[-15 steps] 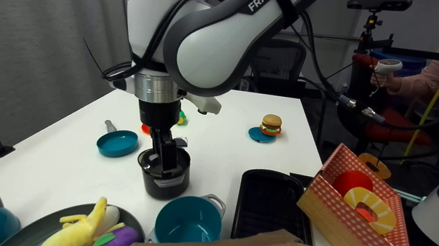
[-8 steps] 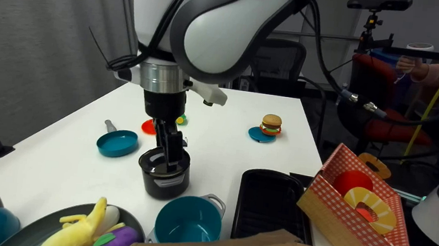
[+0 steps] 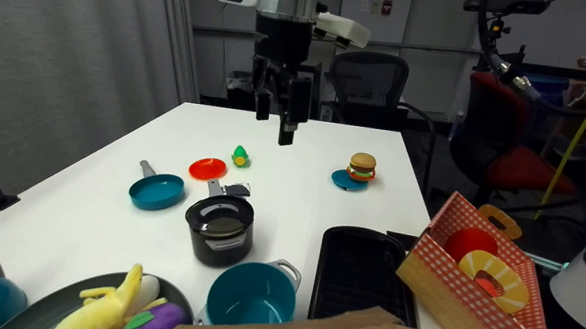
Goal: Cover the silver pot with the black lid
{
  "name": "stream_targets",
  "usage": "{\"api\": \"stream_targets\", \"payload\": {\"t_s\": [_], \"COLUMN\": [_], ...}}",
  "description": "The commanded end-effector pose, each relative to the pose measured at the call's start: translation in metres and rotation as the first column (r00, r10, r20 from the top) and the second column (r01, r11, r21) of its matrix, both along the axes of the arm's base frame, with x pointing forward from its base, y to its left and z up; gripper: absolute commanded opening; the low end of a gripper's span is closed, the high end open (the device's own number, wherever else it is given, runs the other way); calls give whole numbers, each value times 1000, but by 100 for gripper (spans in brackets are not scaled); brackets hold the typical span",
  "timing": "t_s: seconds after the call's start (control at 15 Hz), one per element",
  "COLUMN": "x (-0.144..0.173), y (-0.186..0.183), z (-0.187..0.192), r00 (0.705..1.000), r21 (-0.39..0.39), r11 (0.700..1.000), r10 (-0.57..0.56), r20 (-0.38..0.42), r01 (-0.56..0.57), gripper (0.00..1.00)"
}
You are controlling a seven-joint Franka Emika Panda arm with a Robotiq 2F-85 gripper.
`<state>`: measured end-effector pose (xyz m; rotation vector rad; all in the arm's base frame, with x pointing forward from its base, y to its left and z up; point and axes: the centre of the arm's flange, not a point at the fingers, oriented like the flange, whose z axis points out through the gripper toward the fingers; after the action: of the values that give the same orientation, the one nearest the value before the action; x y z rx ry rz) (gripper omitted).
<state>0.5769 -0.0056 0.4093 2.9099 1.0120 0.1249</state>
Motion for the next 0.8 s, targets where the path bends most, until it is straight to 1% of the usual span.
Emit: {"api": "stream_targets", "payload": {"t_s": [0.0,0.13,0.2,0.27,0.53,0.73], "x": [-70,-97,-108,-120,-150,-168], "y": [-5,-1,3,8,32,49], "z": [20,14,10,3,-29,-47], "r00": [997,989,988,990,994,997], "r21": [20,38,44,48,63,89], "r11": [997,992,991,993,997,996], "r10": [73,123,127,111,44,-18], "r20": [-36,-77,-93,-91,-105,-77], "r01": [-72,-120,-123,-107,-37,25], "gripper": [100,100,100,100,100,100]}}
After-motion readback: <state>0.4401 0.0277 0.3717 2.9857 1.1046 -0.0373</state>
